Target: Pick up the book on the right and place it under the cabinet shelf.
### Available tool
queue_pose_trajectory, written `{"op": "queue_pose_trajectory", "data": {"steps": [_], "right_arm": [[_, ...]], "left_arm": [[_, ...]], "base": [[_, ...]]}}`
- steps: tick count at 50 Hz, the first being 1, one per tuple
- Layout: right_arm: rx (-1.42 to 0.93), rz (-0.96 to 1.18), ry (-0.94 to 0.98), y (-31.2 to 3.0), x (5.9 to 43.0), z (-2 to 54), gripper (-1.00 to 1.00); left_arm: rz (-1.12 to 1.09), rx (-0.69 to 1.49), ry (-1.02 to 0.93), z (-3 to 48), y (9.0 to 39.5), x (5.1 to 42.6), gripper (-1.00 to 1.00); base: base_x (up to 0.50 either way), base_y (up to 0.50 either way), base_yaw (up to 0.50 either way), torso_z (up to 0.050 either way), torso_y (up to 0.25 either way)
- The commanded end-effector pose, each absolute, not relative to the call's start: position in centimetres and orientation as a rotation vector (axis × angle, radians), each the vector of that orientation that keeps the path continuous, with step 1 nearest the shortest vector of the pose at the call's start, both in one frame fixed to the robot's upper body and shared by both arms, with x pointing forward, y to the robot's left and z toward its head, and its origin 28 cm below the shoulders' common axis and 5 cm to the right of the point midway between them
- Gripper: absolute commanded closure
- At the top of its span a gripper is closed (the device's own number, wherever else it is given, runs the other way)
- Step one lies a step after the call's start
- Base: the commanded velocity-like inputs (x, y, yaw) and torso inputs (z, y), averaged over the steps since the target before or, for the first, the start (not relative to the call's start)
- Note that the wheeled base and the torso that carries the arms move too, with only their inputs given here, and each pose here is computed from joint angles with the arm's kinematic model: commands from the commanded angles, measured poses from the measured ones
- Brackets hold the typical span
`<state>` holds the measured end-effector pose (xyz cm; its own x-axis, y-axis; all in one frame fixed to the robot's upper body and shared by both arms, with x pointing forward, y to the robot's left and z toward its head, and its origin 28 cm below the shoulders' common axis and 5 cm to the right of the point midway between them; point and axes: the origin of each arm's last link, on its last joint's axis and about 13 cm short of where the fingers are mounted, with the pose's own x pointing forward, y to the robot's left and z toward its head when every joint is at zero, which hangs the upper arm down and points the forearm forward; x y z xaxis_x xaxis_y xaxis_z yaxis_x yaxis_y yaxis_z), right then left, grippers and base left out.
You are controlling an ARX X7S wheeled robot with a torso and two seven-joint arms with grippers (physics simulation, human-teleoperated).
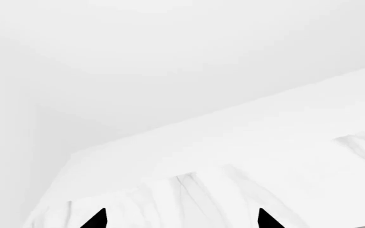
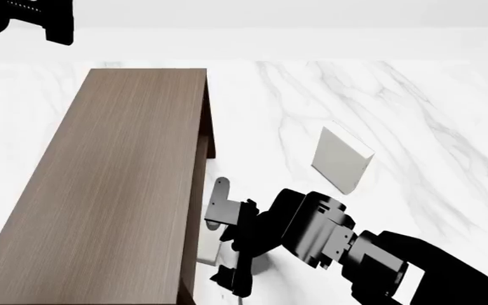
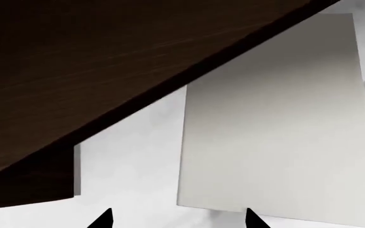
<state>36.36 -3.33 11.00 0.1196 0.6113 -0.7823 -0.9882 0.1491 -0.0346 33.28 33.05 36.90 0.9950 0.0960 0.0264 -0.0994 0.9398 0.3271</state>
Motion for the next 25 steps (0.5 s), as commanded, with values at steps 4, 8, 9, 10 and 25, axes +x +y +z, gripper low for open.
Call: {"op": "queue_pose_trajectory", "data": {"steps": [4, 8, 9, 10, 25], "right_arm": [[-0.621, 1.311, 0.739, -3.7, 35.6, 10.3, -1.00], [-0.621, 1.296, 0.737, -4.3, 35.3, 10.6, -1.00], [-0.620, 1.293, 0.737, -4.5, 35.2, 10.7, -1.00], [-0.619, 1.289, 0.735, -4.6, 35.2, 10.7, -1.00], [-0.613, 1.251, 0.691, -6.5, 33.9, 12.4, -1.00]], "left_arm": [[0.100, 0.335, -0.008, 36.7, 33.0, 33.3, -1.00], [0.099, 0.334, -0.009, 36.7, 33.0, 33.4, -1.00], [0.099, 0.334, -0.010, 36.7, 33.0, 33.4, -1.00], [0.098, 0.334, -0.010, 36.7, 32.9, 33.4, -1.00], [0.095, 0.336, -0.012, 36.8, 32.8, 33.5, -1.00]], "base": [[0.00, 0.00, 0.00, 0.000, -0.002], [0.00, 0.00, 0.00, 0.000, 0.000], [0.00, 0.00, 0.00, 0.000, 0.000], [0.00, 0.00, 0.00, 0.000, 0.000], [0.00, 0.00, 0.00, 0.000, 0.000]]}}
